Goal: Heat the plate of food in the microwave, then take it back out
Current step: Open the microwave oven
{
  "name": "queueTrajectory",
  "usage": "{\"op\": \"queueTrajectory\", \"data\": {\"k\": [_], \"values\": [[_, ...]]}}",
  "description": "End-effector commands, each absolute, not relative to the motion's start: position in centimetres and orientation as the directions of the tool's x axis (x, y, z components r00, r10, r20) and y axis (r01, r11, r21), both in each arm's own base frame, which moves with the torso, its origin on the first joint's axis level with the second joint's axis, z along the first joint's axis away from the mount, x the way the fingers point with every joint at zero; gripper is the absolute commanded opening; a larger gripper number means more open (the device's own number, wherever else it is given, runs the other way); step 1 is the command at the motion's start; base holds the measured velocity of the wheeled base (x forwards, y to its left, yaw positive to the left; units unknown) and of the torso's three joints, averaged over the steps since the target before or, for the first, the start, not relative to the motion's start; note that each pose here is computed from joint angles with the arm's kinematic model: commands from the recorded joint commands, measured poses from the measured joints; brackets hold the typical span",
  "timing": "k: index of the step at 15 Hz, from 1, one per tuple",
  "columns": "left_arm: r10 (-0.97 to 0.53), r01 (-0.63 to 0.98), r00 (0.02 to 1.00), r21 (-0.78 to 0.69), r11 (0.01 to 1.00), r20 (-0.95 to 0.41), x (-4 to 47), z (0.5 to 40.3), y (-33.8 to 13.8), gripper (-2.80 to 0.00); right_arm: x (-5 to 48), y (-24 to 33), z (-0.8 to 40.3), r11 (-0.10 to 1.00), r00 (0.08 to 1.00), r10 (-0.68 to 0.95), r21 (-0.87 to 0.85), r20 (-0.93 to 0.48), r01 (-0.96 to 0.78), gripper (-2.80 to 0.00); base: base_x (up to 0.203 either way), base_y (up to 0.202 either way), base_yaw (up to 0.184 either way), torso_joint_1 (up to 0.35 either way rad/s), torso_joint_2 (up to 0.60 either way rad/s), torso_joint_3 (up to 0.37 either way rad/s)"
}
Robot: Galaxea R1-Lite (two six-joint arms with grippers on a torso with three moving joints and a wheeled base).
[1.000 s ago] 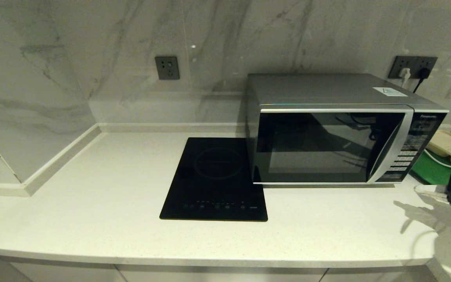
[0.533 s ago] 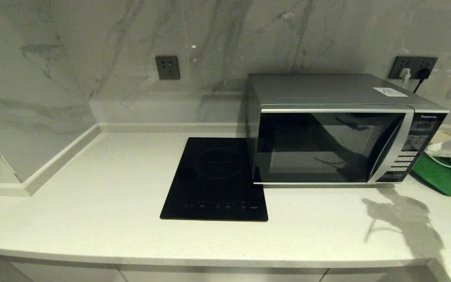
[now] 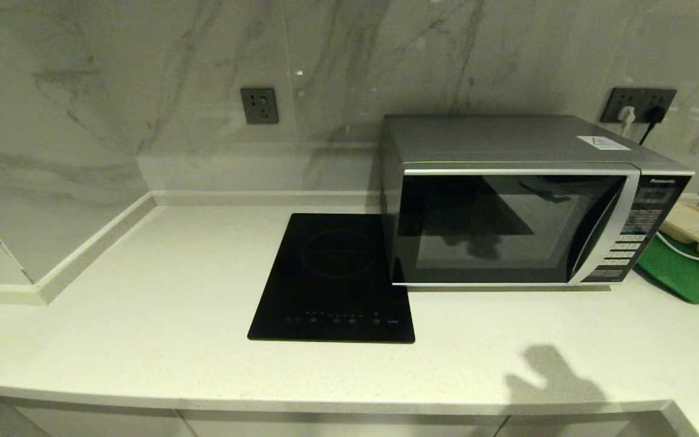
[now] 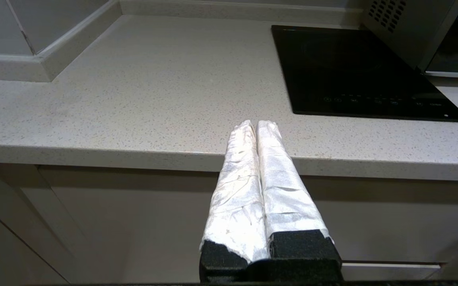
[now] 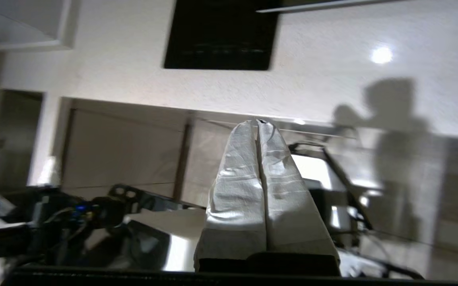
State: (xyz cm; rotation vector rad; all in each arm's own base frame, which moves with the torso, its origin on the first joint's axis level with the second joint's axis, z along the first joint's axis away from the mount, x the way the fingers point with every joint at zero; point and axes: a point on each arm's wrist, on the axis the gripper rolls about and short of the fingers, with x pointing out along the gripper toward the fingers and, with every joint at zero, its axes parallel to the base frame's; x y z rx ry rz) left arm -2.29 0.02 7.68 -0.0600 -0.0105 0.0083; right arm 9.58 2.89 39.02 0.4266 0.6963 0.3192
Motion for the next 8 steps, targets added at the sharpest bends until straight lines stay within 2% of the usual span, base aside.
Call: {"op": "queueTrajectory", "data": {"k": [1,5,8], "values": [[0.009,-0.009,1.0,-0.061,0.998,0.011,-2.3,7.7,0.0,-2.8,2.1,0.7,39.0,0.916,0.825,0.276,0.394,-0.493,-0.071,-2.8,0.0,0.0,0.0,0.0,0.0,0.0],[0.009,-0.009,1.0,-0.06,0.998,0.009,-2.3,7.7,0.0,-2.8,-4.8,-1.6,36.4,0.968,0.893,0.036,0.237,-0.449,0.08,-2.8,0.0,0.0,0.0,0.0,0.0,0.0],[0.009,-0.009,1.0,-0.06,0.998,0.01,-2.3,7.7,0.0,-2.8,-8.8,0.5,34.8,0.952,0.904,-0.144,0.193,-0.403,0.238,-2.8,0.0,0.0,0.0,0.0,0.0,0.0]]}}
